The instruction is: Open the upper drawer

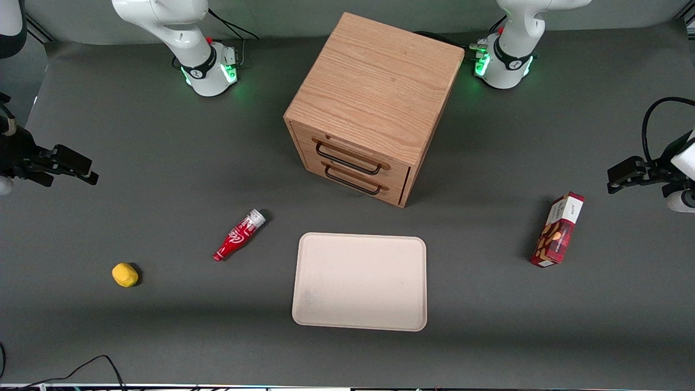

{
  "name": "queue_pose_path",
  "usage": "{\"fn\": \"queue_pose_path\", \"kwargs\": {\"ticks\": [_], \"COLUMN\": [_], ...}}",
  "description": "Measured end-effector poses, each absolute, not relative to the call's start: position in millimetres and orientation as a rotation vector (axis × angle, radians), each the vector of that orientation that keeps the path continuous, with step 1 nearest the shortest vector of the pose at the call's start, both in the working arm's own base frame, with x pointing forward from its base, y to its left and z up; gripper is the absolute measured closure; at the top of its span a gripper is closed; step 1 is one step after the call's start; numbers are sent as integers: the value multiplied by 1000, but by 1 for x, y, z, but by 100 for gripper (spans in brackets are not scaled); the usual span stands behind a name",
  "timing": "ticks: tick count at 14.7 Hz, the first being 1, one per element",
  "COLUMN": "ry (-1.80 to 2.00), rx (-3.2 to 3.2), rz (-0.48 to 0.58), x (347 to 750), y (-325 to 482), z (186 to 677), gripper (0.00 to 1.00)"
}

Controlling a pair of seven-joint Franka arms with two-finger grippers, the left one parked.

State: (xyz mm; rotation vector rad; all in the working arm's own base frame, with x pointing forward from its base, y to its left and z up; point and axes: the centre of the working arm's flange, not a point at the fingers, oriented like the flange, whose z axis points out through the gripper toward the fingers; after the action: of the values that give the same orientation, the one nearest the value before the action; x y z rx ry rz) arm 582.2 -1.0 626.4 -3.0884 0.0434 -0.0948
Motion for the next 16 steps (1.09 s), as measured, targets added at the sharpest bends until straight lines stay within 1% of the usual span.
{"fn": "queue_pose_path", "kwargs": {"ticks": [5, 8, 11, 16], "ry": [27, -28, -143, -466], "rx": [-3088, -3086, -3101, -3108], "rz": [-97, -87, -76, -60], "x": [583, 584, 582, 572], "y": [5, 25, 66, 165], "z": [627, 627, 626, 615], "gripper": [0, 0, 0, 0]}}
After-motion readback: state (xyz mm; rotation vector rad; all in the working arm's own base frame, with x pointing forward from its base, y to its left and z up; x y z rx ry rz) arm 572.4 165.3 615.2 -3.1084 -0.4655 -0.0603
